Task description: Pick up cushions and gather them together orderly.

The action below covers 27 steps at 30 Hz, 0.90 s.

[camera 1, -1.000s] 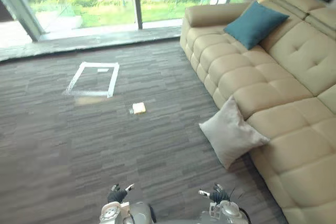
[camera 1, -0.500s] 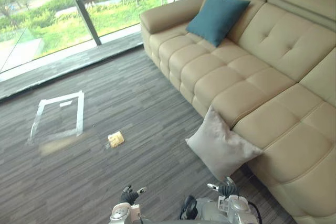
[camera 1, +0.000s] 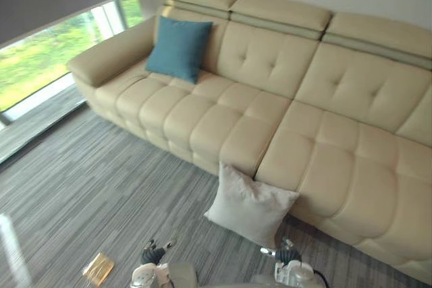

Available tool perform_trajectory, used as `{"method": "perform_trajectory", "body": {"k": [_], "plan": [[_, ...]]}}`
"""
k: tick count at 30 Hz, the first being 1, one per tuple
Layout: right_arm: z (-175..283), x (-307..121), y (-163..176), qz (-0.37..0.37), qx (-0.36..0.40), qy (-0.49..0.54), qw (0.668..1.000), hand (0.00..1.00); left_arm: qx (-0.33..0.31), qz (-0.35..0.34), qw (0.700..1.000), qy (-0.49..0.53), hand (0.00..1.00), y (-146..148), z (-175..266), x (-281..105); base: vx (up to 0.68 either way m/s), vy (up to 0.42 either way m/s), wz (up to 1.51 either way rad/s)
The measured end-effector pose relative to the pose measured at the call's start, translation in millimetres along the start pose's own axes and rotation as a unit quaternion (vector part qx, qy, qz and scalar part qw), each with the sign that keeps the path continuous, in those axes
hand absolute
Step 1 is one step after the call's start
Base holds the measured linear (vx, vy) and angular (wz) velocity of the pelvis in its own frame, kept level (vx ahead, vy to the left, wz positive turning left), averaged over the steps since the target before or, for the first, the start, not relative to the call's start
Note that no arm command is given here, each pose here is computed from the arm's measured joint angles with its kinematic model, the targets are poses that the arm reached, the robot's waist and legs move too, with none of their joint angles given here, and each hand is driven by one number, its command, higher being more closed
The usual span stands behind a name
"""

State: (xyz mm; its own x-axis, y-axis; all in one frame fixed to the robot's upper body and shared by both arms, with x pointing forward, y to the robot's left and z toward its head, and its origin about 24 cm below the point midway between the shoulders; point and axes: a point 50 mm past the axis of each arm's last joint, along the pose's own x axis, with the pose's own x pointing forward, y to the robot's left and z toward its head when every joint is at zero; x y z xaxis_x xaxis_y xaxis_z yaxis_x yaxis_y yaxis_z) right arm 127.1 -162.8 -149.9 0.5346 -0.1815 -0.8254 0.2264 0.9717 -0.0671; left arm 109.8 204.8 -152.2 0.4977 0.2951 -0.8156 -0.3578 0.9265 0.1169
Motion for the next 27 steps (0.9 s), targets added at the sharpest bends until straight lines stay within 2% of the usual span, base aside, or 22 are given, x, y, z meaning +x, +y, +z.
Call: {"method": "perform_trajectory", "body": {"k": [5,10,14,20,27], "plan": [[1.9,0.0,1.1,0.004,0.001,-0.006,1.0,0.0,0.023,-0.013,1.0,0.01,0.0,-5.0,-4.5,-0.5,0.12,0.122,-0.64],[10.2,2.7,-2.3,0.001,-0.003,-0.018,1.0,0.0,0.063,-0.031,0.997,0.015,0.0,-7.2,-3.4,1.8,0.2,-0.138,-0.32],[17.8,5.6,-20.8,-0.025,-0.004,-0.027,0.999,0.0,0.066,-0.058,0.996,0.016,0.0,-29.0,-5.5,-1.0,0.19,-0.201,-0.09],[9.0,3.6,-20.8,-0.029,-0.003,-0.014,0.999,0.0,0.049,-0.05,0.998,-0.008,0.0,-26.6,2.2,-1.9,0.11,-0.147,0.09],[4.5,3.3,-15.1,-0.024,-0.008,-0.005,1.0,0.0,0.05,-0.031,0.998,-0.012,0.0,-13.0,6.2,0.8,0.07,0.128,-0.6]]}}
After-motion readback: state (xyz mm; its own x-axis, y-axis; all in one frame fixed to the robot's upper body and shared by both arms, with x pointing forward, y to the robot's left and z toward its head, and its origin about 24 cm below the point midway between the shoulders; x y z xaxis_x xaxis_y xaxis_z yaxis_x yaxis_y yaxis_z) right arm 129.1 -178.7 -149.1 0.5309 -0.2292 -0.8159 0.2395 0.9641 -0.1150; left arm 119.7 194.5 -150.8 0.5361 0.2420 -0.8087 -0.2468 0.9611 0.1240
